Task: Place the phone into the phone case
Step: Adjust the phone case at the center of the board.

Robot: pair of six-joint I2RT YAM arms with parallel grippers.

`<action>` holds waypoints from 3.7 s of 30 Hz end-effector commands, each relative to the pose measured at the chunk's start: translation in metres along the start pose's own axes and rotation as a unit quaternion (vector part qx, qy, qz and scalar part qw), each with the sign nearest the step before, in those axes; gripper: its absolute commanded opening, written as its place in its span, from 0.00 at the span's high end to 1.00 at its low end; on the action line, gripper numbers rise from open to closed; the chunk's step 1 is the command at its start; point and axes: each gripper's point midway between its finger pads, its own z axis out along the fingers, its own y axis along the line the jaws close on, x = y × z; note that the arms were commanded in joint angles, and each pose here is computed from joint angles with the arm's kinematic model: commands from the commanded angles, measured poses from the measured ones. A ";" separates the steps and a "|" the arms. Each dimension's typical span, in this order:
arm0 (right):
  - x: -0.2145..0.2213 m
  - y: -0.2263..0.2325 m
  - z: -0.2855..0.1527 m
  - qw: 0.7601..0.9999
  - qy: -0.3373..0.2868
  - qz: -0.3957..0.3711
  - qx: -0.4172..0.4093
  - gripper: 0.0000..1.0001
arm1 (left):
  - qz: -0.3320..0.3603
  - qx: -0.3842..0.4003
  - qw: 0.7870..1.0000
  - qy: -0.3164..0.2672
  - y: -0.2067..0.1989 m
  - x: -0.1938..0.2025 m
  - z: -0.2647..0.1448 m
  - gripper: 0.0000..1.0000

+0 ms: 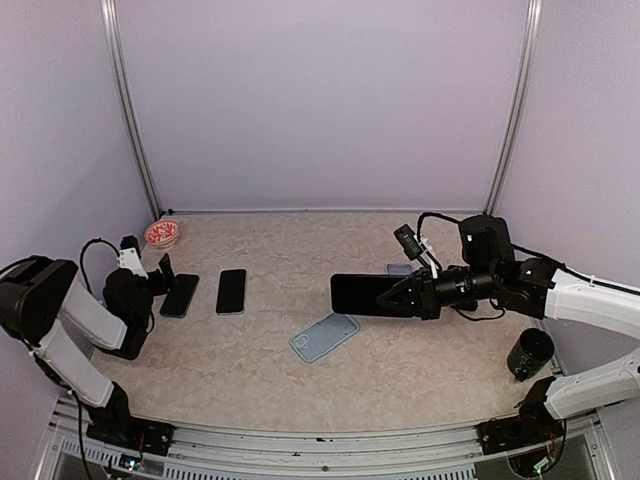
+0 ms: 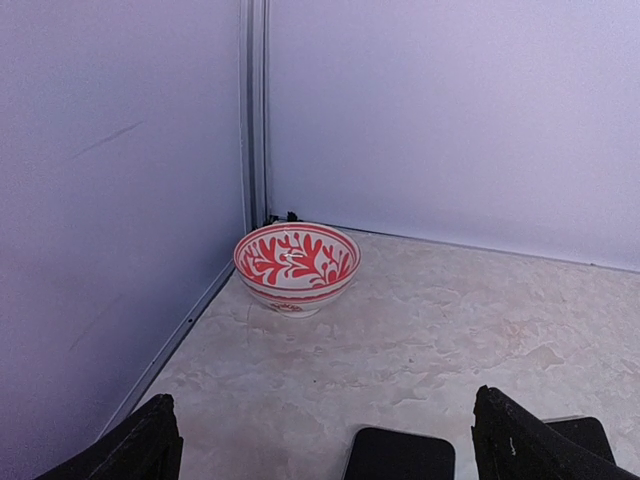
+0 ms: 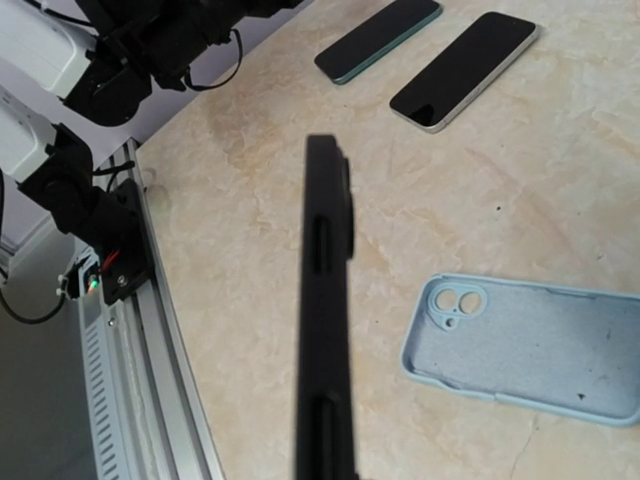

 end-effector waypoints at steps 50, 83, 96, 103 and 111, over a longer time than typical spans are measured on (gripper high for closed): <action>-0.032 0.006 -0.048 0.994 -0.097 -0.040 0.018 1.00 | -0.008 0.006 1.000 -0.020 -0.001 -0.012 0.003 0.01; -0.034 0.001 -0.048 0.994 -0.098 -0.031 0.021 1.00 | -0.008 0.006 1.000 -0.021 -0.001 -0.012 0.003 0.01; -0.035 -0.003 -0.050 0.994 -0.100 -0.029 0.031 1.00 | -0.009 0.006 1.000 -0.021 -0.001 -0.013 0.003 0.01; -0.034 -0.007 -0.046 0.995 -0.095 -0.024 0.033 1.00 | -0.008 0.006 1.000 -0.021 -0.001 -0.012 0.003 0.01; -0.030 -0.015 -0.043 0.995 -0.088 -0.021 0.049 1.00 | -0.008 0.006 1.000 -0.021 -0.001 -0.012 0.003 0.01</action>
